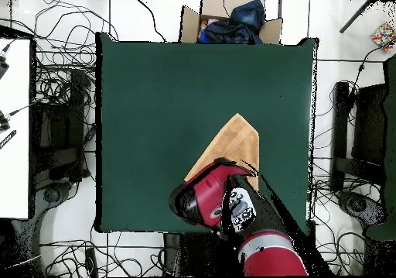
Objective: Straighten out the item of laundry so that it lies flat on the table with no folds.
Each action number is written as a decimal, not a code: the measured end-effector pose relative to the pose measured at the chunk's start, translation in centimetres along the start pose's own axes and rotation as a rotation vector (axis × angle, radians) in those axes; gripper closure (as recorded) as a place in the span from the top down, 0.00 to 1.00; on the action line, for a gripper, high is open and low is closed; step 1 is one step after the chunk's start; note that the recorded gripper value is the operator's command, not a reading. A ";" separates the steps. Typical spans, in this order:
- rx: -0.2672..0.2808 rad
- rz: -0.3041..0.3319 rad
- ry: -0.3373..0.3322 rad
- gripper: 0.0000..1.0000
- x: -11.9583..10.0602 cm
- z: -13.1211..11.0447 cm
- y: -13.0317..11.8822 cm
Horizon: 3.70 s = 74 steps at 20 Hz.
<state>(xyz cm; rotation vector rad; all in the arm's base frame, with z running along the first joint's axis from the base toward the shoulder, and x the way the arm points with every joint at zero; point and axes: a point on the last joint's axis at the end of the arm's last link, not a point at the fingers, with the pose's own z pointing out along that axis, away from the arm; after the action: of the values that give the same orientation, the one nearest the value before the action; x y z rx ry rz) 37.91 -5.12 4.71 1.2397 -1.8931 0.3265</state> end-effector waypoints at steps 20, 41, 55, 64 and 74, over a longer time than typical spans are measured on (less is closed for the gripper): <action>-0.117 -0.135 0.028 0.00 -4.3 7.9 3.4; -0.132 -0.158 -0.039 1.00 -7.2 11.3 3.7; -0.124 -0.072 -0.192 1.00 -5.8 10.5 2.3; -0.064 0.100 -0.514 1.00 -4.5 9.2 -0.5; -0.039 0.183 -0.730 1.00 -4.5 8.7 -0.5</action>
<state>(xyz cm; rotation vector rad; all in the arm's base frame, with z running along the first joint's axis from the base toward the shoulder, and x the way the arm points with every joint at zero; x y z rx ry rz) 34.77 -7.71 -4.21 1.2603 -2.6232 -0.0951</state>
